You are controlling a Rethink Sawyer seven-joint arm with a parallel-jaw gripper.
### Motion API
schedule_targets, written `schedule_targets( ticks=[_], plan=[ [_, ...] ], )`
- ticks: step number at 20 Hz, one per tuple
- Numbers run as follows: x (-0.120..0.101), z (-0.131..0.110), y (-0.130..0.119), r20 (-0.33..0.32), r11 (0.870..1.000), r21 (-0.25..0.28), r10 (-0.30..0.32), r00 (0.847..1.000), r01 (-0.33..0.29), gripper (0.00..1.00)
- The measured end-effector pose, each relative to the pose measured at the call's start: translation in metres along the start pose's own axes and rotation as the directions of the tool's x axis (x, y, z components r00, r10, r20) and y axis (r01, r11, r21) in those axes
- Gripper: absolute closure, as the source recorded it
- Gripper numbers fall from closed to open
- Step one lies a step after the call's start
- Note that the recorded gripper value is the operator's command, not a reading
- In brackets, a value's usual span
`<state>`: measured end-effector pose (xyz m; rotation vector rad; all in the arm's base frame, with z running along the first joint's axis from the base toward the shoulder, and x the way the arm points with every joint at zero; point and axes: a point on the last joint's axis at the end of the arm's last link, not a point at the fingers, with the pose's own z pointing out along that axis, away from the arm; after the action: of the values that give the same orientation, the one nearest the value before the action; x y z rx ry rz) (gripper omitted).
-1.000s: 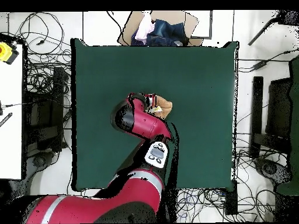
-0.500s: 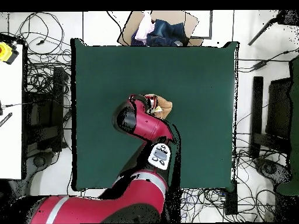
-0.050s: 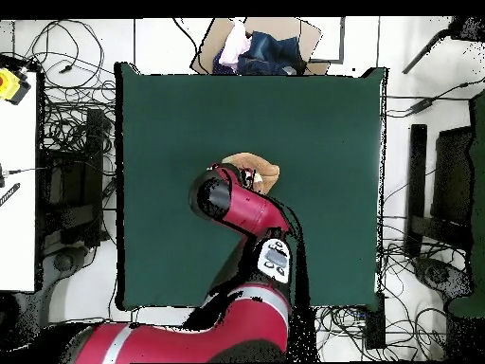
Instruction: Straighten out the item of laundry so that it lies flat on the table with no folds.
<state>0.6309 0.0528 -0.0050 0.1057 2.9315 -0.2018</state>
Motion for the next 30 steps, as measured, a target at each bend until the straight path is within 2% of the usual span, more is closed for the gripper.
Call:
schedule_targets(
  ticks=[7, 16, 30],
  plan=[
    [0.019, 0.012, 0.007, -0.062, 0.998, -0.053, -0.025, 0.998, 0.021, 0.00],
    [0.033, 0.032, 0.016, -0.090, 0.993, -0.113, -0.055, 0.994, 0.045, 0.00],
    [0.032, 0.028, 0.022, -0.102, 0.987, -0.156, -0.065, 0.993, 0.049, 0.00]
  ],
)
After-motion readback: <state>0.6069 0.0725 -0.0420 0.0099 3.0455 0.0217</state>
